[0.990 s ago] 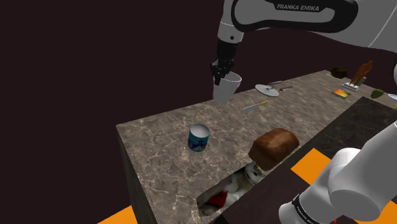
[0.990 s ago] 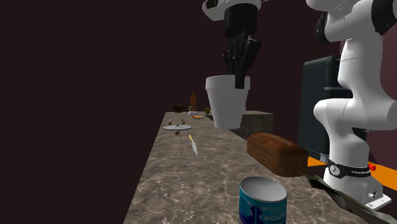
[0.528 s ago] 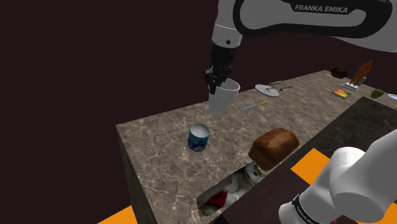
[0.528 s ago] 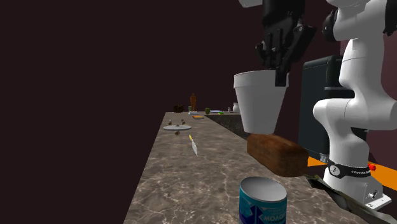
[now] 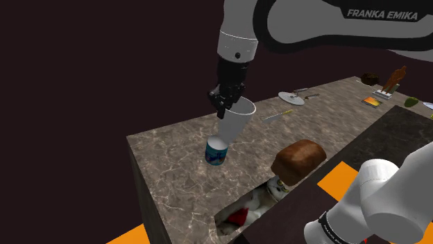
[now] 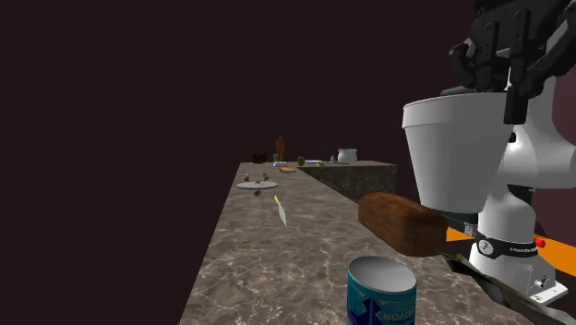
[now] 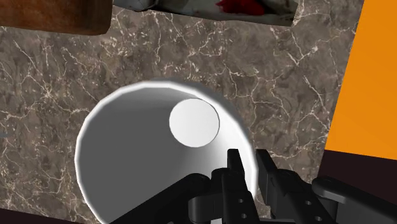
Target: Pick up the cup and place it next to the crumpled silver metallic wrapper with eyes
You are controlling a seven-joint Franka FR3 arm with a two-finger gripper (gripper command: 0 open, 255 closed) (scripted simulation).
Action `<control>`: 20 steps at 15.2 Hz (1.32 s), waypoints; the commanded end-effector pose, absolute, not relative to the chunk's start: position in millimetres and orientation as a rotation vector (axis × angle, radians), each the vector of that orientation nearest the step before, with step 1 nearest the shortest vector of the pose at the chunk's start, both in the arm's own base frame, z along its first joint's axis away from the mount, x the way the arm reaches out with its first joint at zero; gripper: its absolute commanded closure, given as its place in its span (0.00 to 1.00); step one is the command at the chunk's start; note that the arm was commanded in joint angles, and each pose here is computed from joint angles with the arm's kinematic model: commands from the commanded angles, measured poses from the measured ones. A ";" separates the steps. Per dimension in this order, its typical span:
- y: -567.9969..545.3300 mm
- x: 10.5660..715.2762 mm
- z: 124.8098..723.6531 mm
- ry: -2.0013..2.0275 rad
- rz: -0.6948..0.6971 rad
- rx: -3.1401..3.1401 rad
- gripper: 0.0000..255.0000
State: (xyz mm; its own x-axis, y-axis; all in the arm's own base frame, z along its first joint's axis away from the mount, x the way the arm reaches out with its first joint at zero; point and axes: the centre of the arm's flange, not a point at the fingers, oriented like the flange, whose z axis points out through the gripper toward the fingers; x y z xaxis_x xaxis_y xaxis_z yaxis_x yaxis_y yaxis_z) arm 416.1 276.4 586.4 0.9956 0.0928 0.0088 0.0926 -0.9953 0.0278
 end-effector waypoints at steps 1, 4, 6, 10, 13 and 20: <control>299.1 402.3 587.8 0.142 0.016 3.111 1.00; 314.6 392.7 577.3 0.142 0.016 3.111 1.00; 314.6 392.7 566.7 0.142 0.016 3.111 1.00; 314.6 392.7 545.6 0.142 0.016 3.111 1.00; 314.6 392.7 529.8 0.142 0.016 3.111 1.00; 314.6 392.7 492.8 0.142 0.016 3.111 1.00</control>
